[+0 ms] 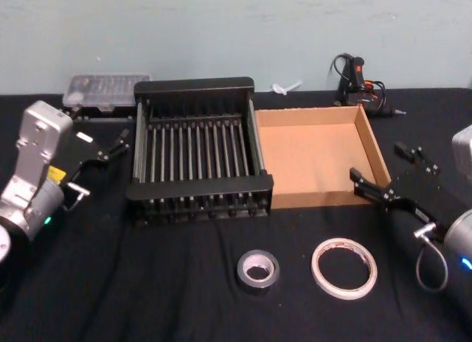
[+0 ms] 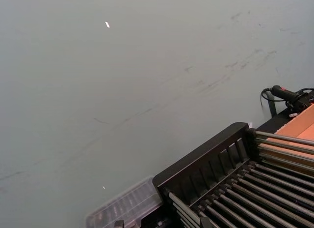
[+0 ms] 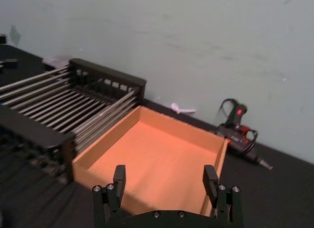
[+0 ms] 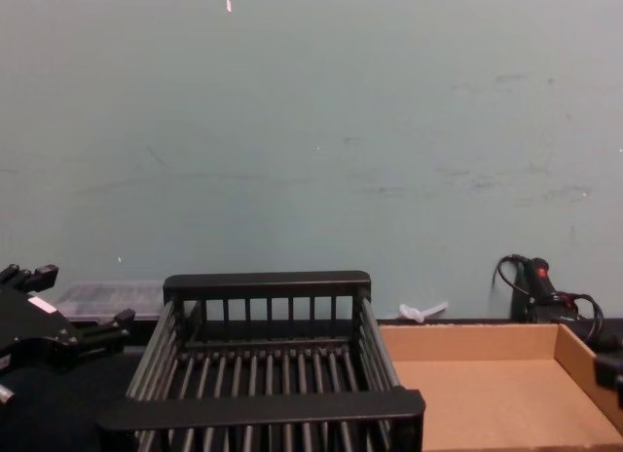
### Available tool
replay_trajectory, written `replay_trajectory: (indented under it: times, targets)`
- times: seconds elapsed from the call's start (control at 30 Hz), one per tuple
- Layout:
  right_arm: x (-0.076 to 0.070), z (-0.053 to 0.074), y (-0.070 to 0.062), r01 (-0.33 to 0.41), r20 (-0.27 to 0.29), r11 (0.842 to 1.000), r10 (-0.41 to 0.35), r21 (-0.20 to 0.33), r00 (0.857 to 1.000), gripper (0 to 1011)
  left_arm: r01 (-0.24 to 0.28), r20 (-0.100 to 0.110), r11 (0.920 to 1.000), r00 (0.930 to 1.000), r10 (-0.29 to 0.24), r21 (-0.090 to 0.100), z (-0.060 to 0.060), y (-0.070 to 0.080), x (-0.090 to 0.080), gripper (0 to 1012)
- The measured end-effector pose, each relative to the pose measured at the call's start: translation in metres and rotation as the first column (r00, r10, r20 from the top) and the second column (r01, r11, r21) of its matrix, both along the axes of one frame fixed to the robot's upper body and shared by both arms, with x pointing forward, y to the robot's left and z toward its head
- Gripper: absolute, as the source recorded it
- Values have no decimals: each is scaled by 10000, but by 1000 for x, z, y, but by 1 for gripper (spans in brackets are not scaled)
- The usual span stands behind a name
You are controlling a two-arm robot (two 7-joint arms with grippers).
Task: Pick up the white tape and place it into the black box , Pick up the silver tape and place it into the brown box.
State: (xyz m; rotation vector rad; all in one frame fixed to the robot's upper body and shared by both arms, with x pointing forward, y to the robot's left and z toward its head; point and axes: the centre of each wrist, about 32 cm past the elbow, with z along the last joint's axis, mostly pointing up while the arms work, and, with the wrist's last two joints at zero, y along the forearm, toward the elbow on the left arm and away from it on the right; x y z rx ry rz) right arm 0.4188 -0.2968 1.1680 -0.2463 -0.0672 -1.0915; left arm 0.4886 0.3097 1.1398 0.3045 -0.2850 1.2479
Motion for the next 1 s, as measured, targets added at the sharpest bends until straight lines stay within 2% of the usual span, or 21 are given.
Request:
replay_trajectory:
  times: [0.13, 0.43, 0.63, 0.73, 1.0]
  targets:
    - [-16, 3, 2, -105, -696, 9999, 105, 7, 9975, 1002, 0, 1, 10000, 10000, 0, 0, 0, 0, 0, 1001]
    - [-32, 3, 3, -197, -1806, 9998, 179, -84, 9834, 1002, 1, 0, 10000, 10000, -1, 0, 0, 0, 0, 1001]
    - [-38, 3, 4, -213, -2341, 9995, 147, -253, 9721, 1002, 0, 1, 10000, 10000, 0, 0, 0, 0, 0, 1001]
    - [-41, 2, 4, -158, -2727, 9993, 59, -344, 9621, 1002, 0, 1, 10000, 10000, 0, 0, 0, 0, 0, 1001]
    - [-42, 1, 6, -228, -3354, 9989, 75, -418, 9421, 1002, 0, 0, 10000, 10000, 0, 0, 0, 0, 0, 1001]
